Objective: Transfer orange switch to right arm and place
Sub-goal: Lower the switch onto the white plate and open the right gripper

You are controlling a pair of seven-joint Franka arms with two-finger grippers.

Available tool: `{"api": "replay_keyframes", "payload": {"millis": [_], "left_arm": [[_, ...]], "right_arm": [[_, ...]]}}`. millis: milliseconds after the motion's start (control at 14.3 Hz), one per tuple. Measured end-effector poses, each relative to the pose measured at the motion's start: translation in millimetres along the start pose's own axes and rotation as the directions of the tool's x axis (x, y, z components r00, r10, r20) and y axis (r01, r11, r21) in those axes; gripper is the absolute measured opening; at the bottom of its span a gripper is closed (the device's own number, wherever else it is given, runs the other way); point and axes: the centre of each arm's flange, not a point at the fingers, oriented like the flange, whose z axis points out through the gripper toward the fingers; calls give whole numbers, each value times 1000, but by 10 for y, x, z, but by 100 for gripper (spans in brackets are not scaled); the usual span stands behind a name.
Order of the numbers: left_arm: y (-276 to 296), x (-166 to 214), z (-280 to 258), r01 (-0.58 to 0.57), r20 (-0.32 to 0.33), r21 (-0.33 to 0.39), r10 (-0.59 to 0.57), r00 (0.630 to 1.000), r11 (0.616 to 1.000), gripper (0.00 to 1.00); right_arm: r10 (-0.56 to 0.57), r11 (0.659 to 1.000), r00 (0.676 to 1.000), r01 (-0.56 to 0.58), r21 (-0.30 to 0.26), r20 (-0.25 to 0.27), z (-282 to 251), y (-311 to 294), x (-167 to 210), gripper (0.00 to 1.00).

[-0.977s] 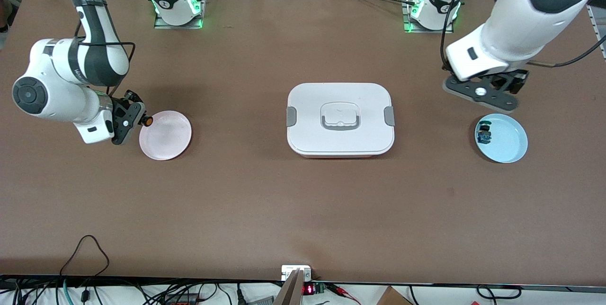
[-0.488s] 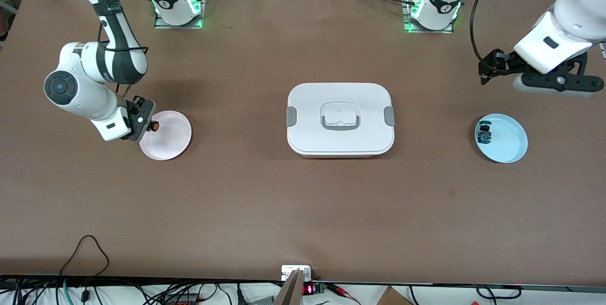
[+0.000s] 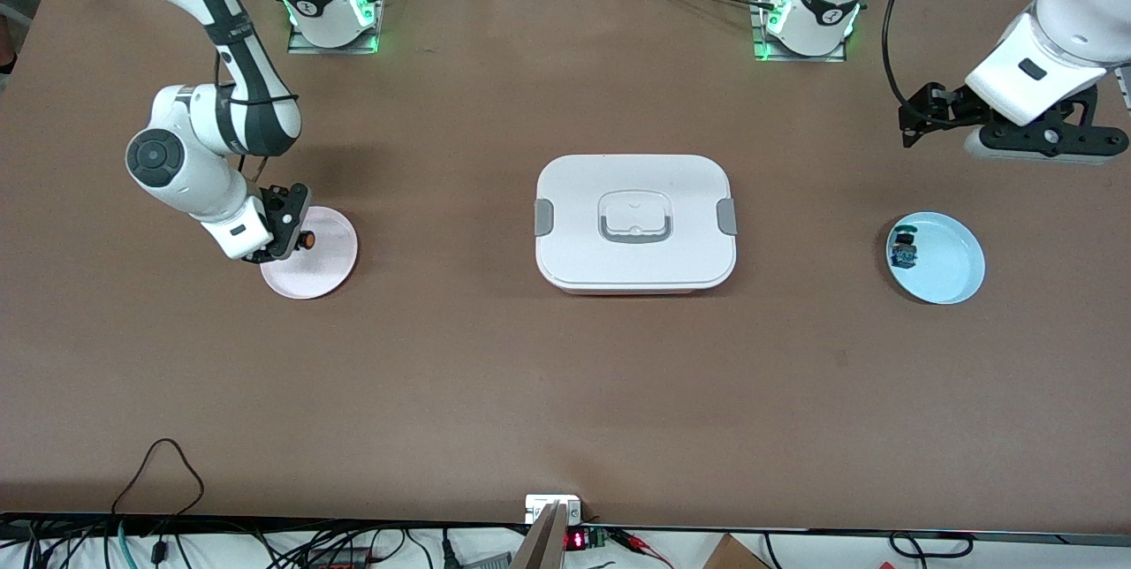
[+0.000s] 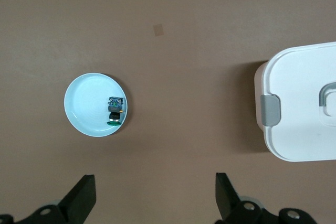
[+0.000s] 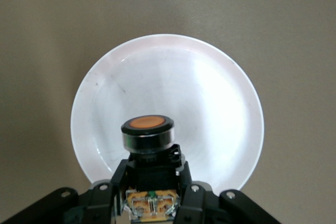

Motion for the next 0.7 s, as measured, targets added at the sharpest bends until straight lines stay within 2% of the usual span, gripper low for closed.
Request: {"api": "replay_keyframes", "payload": {"millis": [698], "left_arm": [[-148, 45, 38, 37, 2, -3, -37, 999, 999, 100]], "right_arm": [[-93, 996, 996, 93, 19, 8, 390, -71, 20, 41]]}}
